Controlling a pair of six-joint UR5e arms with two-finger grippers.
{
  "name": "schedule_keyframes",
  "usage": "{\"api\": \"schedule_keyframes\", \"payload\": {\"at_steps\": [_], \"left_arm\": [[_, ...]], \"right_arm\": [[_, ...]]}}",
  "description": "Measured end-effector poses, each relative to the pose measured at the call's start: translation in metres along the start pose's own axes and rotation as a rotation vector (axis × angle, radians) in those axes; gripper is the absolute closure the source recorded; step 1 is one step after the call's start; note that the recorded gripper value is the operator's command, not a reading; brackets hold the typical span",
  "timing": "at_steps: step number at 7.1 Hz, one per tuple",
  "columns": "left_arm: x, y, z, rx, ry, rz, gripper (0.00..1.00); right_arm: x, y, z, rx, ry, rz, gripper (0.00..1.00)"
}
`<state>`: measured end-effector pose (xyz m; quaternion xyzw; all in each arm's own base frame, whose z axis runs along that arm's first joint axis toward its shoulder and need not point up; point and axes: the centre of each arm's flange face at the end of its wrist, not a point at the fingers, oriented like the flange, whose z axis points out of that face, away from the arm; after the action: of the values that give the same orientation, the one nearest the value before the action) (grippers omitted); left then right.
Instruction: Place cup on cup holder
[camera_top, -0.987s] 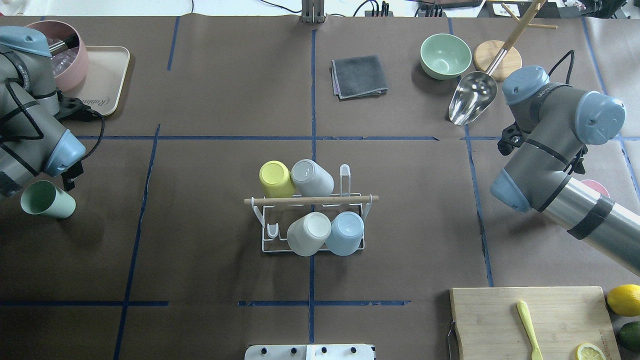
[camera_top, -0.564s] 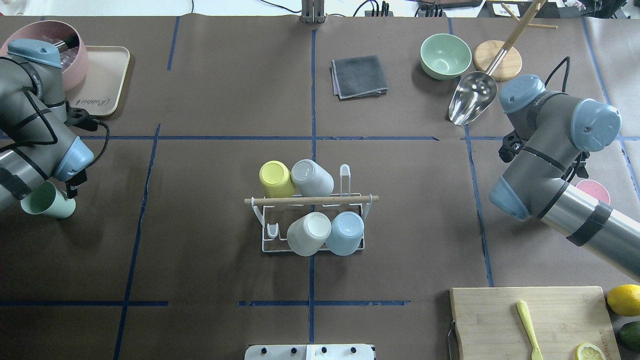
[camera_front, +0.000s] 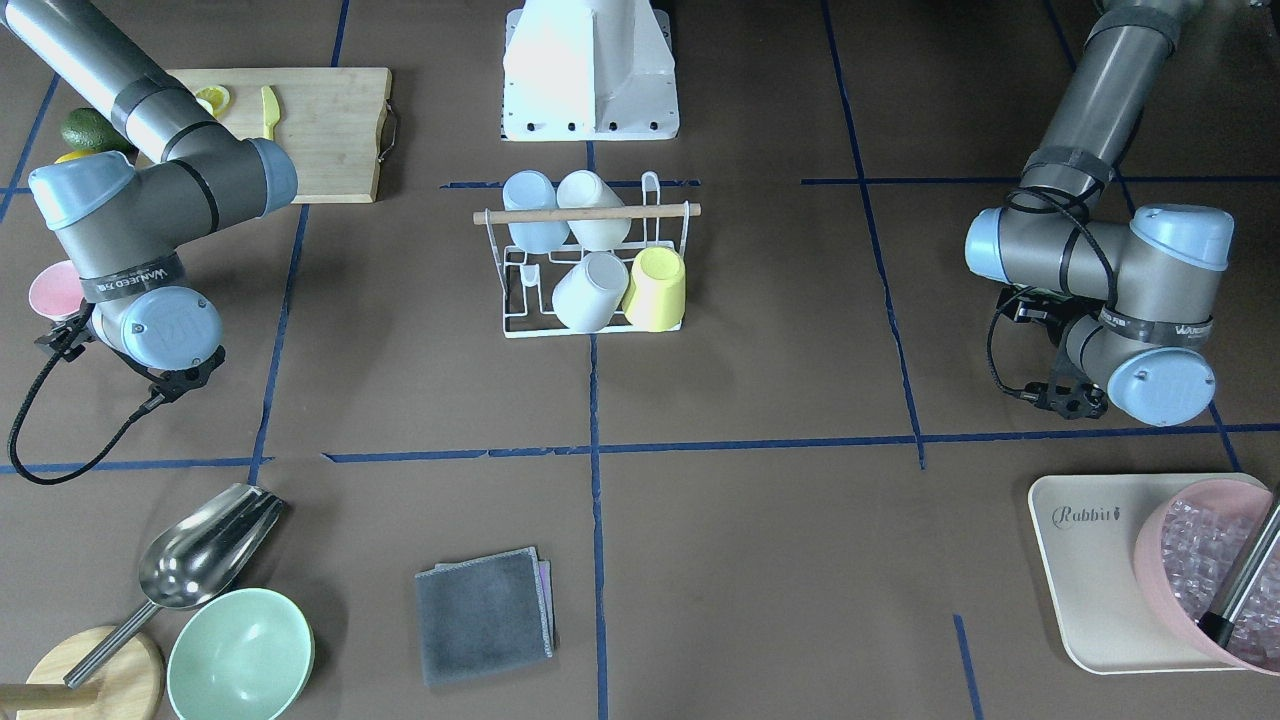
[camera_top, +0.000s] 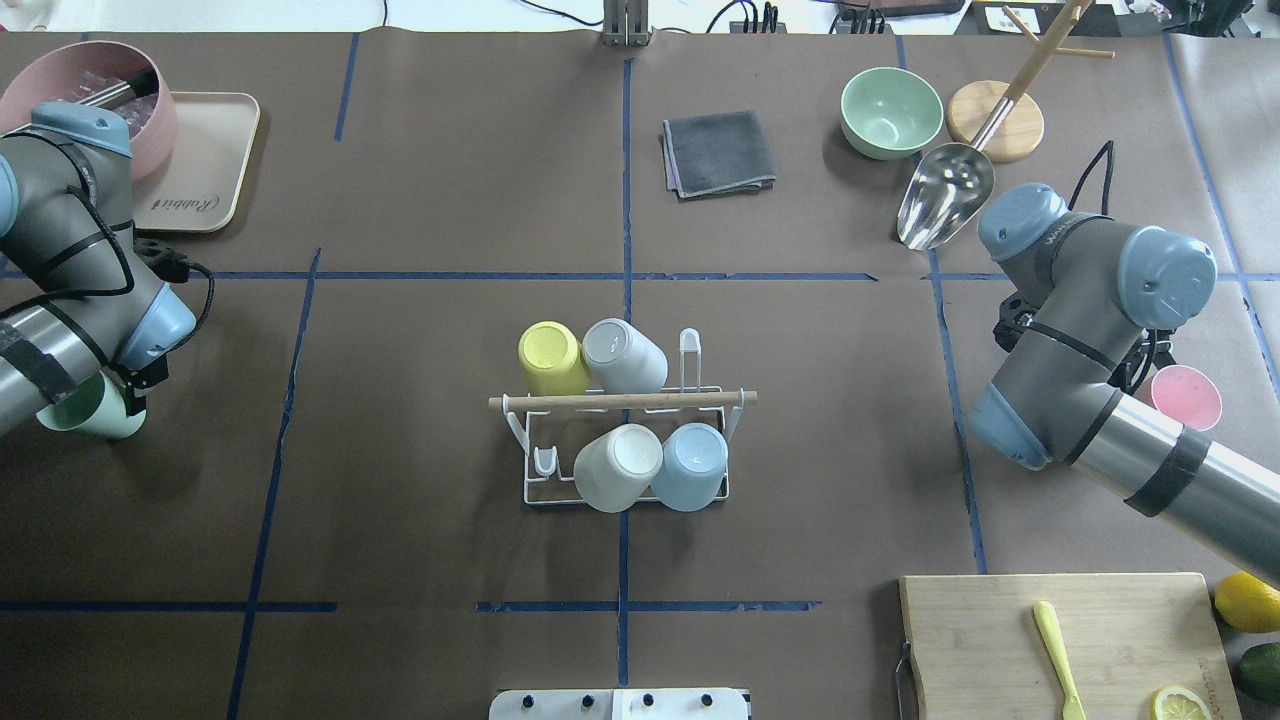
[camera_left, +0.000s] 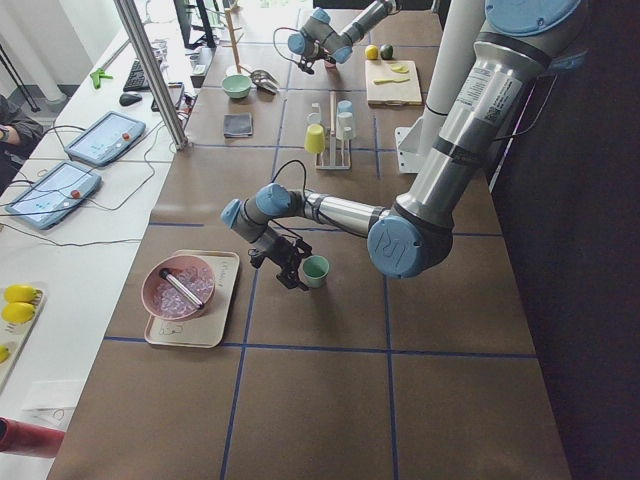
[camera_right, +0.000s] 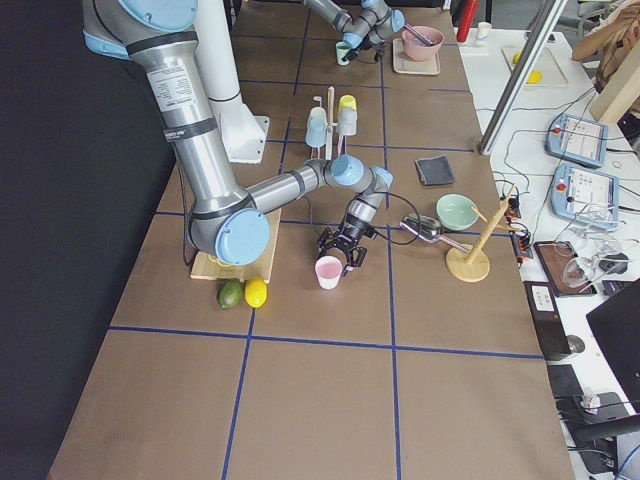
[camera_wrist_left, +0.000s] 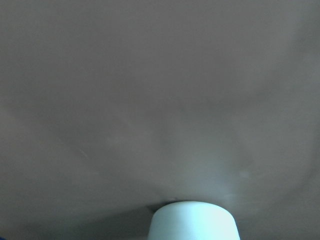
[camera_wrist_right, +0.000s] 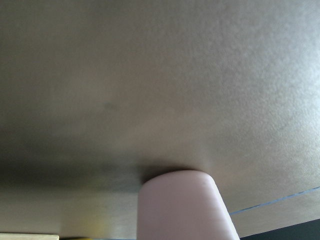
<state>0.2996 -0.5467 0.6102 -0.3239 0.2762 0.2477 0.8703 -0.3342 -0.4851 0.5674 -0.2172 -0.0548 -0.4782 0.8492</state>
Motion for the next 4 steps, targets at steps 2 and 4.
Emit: {"api": "schedule_keyframes", "payload": {"at_steps": [2, 4], "left_arm": [[0.001, 0.004, 0.010, -0.060, 0.009, 0.001, 0.00], [0.003, 0.006, 0.013, -0.076, 0.013, 0.007, 0.76]], "right_arm": [[-0.004, -0.001, 0.009, -0.024, 0.028, -0.010, 0.00], [-0.013, -0.004, 0.019, -0.049, 0.041, -0.027, 0.00]]}}
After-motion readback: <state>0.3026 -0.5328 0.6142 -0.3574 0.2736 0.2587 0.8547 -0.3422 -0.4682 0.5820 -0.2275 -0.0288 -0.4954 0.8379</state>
